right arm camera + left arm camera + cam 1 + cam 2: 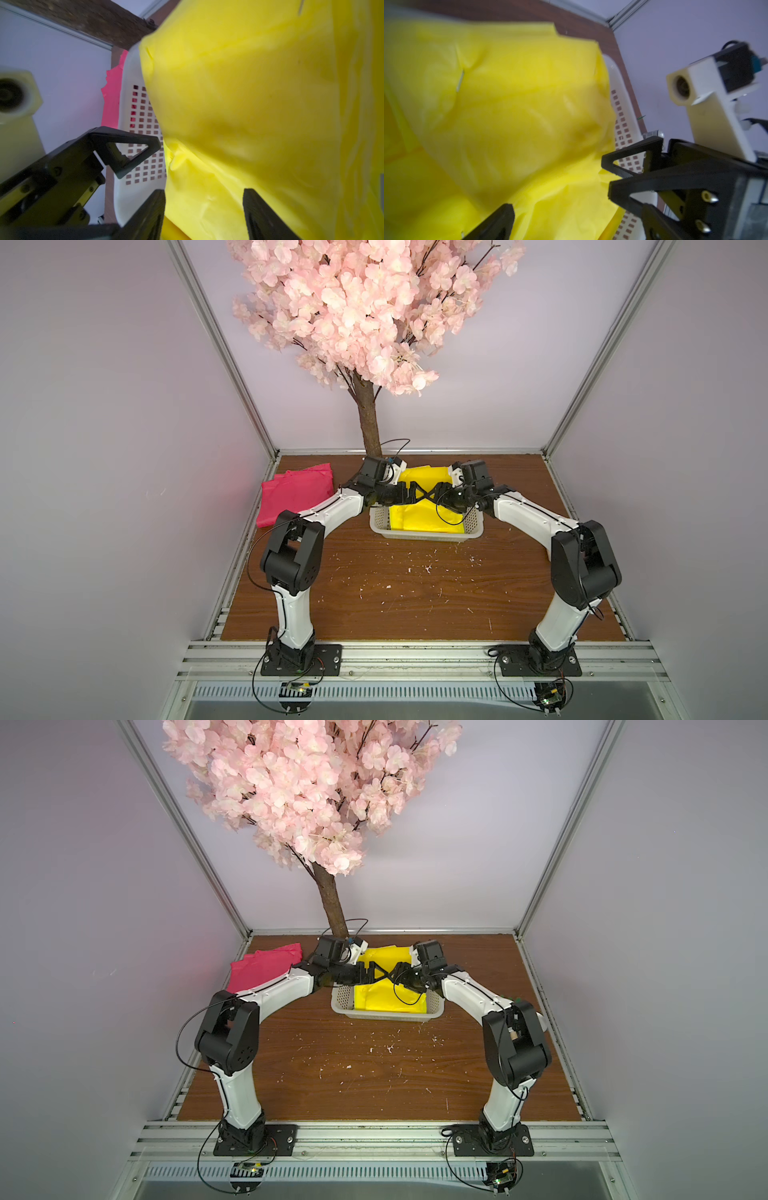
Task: Put the folded raincoat in the basket
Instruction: Place the raincoat in the basket, then move the raincoat to the center of the board, then pick up the raincoat from the center of the board.
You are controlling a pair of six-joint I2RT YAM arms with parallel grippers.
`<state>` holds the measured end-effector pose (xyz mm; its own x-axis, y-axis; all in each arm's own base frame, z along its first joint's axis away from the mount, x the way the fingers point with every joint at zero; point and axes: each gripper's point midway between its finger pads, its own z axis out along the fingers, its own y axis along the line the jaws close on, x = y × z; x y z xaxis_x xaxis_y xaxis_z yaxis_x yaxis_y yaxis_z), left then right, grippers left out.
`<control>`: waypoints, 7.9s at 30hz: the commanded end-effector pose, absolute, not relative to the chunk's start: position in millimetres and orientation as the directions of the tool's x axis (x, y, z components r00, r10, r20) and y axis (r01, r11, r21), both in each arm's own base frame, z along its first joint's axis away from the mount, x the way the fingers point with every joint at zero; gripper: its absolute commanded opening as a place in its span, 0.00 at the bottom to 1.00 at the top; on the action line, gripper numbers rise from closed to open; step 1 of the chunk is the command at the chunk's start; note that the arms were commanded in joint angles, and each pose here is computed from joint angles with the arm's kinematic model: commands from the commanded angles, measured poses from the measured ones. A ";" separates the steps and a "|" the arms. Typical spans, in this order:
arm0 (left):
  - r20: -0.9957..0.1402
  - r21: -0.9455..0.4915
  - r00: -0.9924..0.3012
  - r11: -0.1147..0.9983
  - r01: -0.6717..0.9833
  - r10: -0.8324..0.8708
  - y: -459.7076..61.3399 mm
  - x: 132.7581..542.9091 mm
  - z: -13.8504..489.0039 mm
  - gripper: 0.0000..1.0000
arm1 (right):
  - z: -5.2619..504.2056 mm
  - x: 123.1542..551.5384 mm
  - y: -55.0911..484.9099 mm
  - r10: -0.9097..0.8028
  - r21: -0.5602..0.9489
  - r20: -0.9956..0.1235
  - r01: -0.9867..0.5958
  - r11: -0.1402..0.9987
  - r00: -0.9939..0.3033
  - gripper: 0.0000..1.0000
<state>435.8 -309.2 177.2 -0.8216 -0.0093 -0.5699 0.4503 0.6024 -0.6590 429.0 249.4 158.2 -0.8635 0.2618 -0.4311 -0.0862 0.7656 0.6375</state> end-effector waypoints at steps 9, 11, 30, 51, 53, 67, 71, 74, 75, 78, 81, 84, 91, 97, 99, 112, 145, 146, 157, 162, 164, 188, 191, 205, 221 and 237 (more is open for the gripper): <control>-0.609 -0.693 -0.790 0.534 0.485 -0.073 -321.6 479.4 212.2 0.99 | 186.6 468.0 249.0 0.288 0.667 -0.473 -0.124 0.735 -0.833 0.66; -0.589 -0.707 -0.805 0.530 0.468 -0.074 -324.1 481.8 196.3 0.99 | 168.7 468.7 250.3 0.288 0.670 -0.452 -0.109 0.734 -0.844 0.66; -0.553 -0.702 -0.831 0.575 0.420 -0.068 -314.8 467.2 145.8 0.99 | 143.1 459.3 241.7 0.282 0.643 -0.446 -0.085 0.761 -0.850 0.66; -0.767 -0.501 -0.617 0.768 0.399 -0.179 -224.1 428.3 273.4 0.99 | 278.9 436.8 311.2 0.169 0.646 -0.627 -0.386 0.658 -0.760 0.67; -0.766 -0.505 -0.600 0.794 0.339 -0.231 -196.0 421.9 275.0 0.99 | 282.8 428.5 331.5 0.133 0.636 -0.637 -0.421 0.647 -0.759 0.67; -0.587 -0.618 -0.514 0.756 -0.216 -0.626 -5.0 405.9 214.2 0.99 | 254.4 376.0 476.3 -0.065 0.634 -0.610 -0.536 0.558 -0.789 0.67; -0.563 -0.609 -0.494 0.737 -0.294 -0.662 21.3 414.7 199.4 0.99 | 233.9 369.9 521.7 -0.080 0.644 -0.587 -0.525 0.557 -0.805 0.67; -0.541 -0.615 -0.449 0.698 -0.365 -0.711 47.0 419.7 187.7 0.99 | 213.5 373.3 549.6 -0.054 0.650 -0.571 -0.491 0.581 -0.819 0.67; -0.532 -0.618 -0.431 0.682 -0.390 -0.729 56.6 420.4 183.1 0.99 | 207.4 374.5 558.4 -0.041 0.656 -0.565 -0.478 0.584 -0.824 0.67; -0.513 -0.636 -0.382 0.639 -0.432 -0.769 81.0 422.4 177.5 0.99 | 187.6 378.1 579.0 0.004 0.682 -0.536 -0.430 0.591 -0.844 0.67; -0.513 -0.638 -0.341 0.616 -0.462 -0.788 103.9 422.4 177.0 0.99 | 174.5 381.9 596.8 0.070 0.713 -0.519 -0.386 0.585 -0.852 0.68; -0.509 -0.644 -0.309 0.593 -0.483 -0.804 123.4 421.0 176.9 0.99 | 159.9 383.8 607.8 0.127 0.720 -0.521 -0.354 0.596 -0.844 0.68; -0.498 -0.650 -0.309 0.585 -0.485 -0.810 131.6 421.3 176.7 0.99 | 130.8 391.5 615.9 0.218 0.708 -0.548 -0.309 0.635 -0.808 0.69; -0.486 -0.663 -0.308 0.575 -0.480 -0.818 129.1 421.4 174.7 0.99 | 118.1 406.0 616.7 0.295 0.727 -0.547 -0.270 0.631 -0.784 0.70; -0.483 -0.665 -0.305 0.571 -0.482 -0.821 129.5 420.8 174.4 0.99 | 112.2 411.0 616.9 0.320 0.738 -0.538 -0.252 0.625 -0.780 0.70; -0.473 -0.677 -0.314 0.568 -0.469 -0.823 122.9 415.5 169.8 0.99 | 94.2 437.8 613.5 0.388 0.794 -0.486 -0.211 0.570 -0.783 0.53; -0.472 -0.646 -0.399 0.617 -0.450 -0.786 100.7 393.0 188.6 0.99 | 152.4 317.9 562.7 0.071 0.665 -0.584 -0.427 0.613 -0.808 0.00; -0.472 -0.640 -0.408 0.622 -0.451 -0.781 97.6 391.0 188.2 0.99 | 142.9 310.8 554.6 0.051 0.657 -0.575 -0.423 0.624 -0.817 0.00; -0.474 -0.587 -0.452 0.654 -0.478 -0.756 84.0 365.2 178.1 0.99 | 111.3 286.7 509.8 -0.076 0.552 -0.570 -0.450 0.702 -0.818 0.68; -0.482 -0.530 -0.473 0.675 -0.513 -0.737 87.3 350.7 170.1 0.99 | 118.3 293.0 504.7 -0.080 0.528 -0.591 -0.460 0.714 -0.803 0.71; -0.482 -0.512 -0.474 0.676 -0.530 -0.737 88.9 345.0 165.4 0.99 | 115.9 297.1 504.6 -0.073 0.538 -0.586 -0.455 0.710 -0.807 0.71; -0.473 -0.485 -0.485 0.676 -0.554 -0.736 88.8 331.2 152.3 0.99 | 101.6 302.7 506.9 -0.024 0.604 -0.541 -0.408 0.685 -0.841 0.71; -0.474 -0.490 -0.485 0.678 -0.548 -0.735 88.1 332.0 153.5 0.99 | 114.6 299.4 503.3 0.006 0.601 -0.563 -0.405 0.690 -0.826 0.72; -0.473 -0.500 -0.482 0.675 -0.542 -0.737 87.7 335.0 154.1 0.99 | 91.5 291.6 515.6 0.193 0.728 -0.424 -0.206 0.654 -0.885 0.72; -0.464 -0.546 -0.472 0.662 -0.513 -0.749 80.2 336.8 160.6 0.99 | 93.8 281.1 528.0 0.134 0.626 -0.495 -0.245 0.741 -0.858 0.73; -0.455 -0.569 -0.472 0.654 -0.498 -0.755 75.3 337.0 160.7 0.99 | 60.4 278.8 522.8 0.199 0.587 -0.446 -0.117 0.801 -0.873 0.73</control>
<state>336.9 79.7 156.1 -0.4708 -0.7614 -0.4456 -0.5191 0.6475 -0.5579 270.4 518.2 57.6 -0.8841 0.1596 -0.4392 -0.1436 0.8016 0.5804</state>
